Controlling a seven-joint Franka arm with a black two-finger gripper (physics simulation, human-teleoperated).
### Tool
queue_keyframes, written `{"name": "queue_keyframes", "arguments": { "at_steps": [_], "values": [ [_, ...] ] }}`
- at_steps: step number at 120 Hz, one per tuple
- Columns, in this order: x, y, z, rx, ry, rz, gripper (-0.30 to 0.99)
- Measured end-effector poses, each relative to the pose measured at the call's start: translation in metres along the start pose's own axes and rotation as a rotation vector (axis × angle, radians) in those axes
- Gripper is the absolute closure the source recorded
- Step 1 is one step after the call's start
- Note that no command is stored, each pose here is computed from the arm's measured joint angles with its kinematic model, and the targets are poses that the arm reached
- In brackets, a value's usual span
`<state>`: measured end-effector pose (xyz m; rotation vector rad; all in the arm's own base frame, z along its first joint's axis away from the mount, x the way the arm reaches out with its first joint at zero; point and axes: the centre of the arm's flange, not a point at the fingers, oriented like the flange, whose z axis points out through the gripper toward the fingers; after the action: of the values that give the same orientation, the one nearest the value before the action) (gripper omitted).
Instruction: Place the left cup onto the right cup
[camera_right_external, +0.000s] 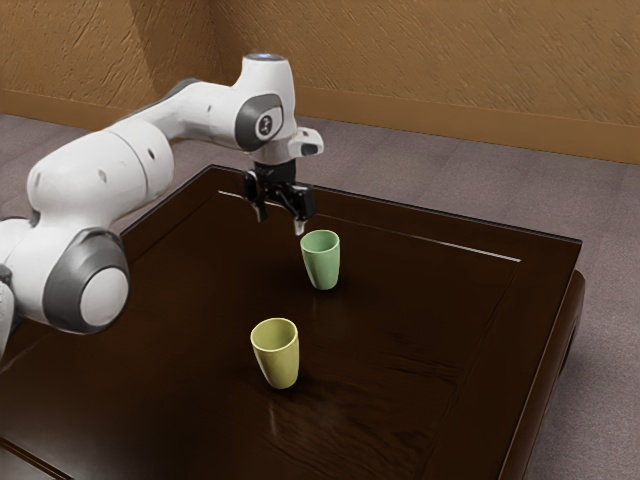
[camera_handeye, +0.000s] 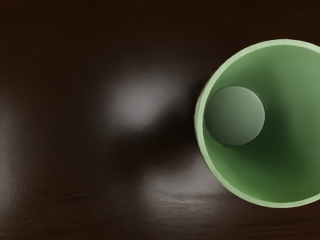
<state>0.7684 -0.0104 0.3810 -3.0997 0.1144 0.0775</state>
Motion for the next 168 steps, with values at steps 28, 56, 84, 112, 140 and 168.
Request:
{"name": "queue_keyframes", "arguments": {
  "at_steps": [28, 56, 84, 112, 140, 168],
  "values": [
    [0.016, -0.012, 0.015, 0.007, 0.064, -0.012, 0.00],
    [0.027, 0.000, 0.022, 0.007, 0.098, 0.005, 0.00],
    [0.030, 0.016, 0.042, -0.011, 0.091, 0.025, 0.00],
    [0.030, 0.019, 0.071, -0.016, 0.067, 0.024, 0.01],
    [0.031, 0.024, 0.074, -0.013, 0.072, 0.014, 0.39],
    [0.032, 0.026, 0.068, -0.001, 0.086, 0.007, 0.68]
  ]
}}
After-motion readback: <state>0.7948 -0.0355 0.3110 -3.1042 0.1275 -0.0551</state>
